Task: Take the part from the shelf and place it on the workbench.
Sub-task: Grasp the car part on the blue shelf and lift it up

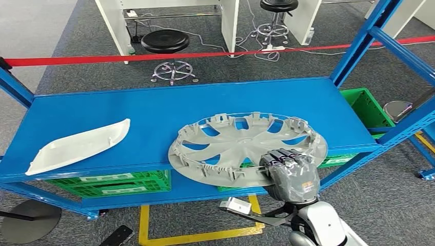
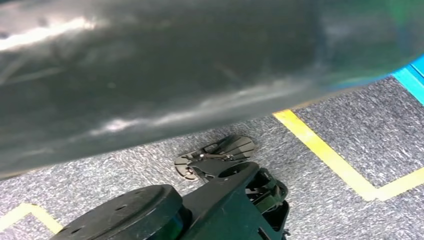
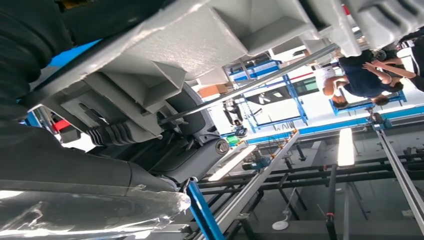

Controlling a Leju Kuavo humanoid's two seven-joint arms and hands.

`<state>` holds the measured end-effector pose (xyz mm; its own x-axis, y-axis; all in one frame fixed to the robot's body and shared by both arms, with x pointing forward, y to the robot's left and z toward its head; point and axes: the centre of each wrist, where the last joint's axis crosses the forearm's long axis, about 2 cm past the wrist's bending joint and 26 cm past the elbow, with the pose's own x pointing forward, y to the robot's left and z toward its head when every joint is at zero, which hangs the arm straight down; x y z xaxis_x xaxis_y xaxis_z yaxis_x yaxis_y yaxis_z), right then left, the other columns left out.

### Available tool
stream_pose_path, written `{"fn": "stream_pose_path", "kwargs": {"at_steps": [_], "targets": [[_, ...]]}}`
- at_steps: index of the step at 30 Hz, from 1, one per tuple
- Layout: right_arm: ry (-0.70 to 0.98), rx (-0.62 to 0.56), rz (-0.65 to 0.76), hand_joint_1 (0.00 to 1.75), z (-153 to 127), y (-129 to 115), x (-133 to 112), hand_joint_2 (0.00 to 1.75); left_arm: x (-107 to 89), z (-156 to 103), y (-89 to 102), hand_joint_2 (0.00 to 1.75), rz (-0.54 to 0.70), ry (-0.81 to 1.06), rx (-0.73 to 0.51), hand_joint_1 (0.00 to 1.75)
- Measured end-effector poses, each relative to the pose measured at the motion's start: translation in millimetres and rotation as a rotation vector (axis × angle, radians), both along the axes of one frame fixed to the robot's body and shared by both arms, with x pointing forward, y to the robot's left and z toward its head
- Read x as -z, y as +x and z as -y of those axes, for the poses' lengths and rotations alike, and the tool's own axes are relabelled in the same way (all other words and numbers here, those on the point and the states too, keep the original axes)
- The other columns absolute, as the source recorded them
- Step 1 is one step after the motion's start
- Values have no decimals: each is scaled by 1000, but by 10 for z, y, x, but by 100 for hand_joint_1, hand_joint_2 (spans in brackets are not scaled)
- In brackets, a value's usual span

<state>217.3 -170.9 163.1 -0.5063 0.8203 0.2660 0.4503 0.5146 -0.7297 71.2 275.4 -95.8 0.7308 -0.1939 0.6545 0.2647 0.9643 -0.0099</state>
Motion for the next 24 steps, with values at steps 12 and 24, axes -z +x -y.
{"fn": "stream_pose_path", "kwargs": {"at_steps": [12,24], "targets": [[34,-2,33,175,10,-63,-50,175,0,12,-22,0,3,-5,-27,0],[129,-53,169,175,165,-218,-225,175,-59,99,-110,175,12,3,-72,0]]}}
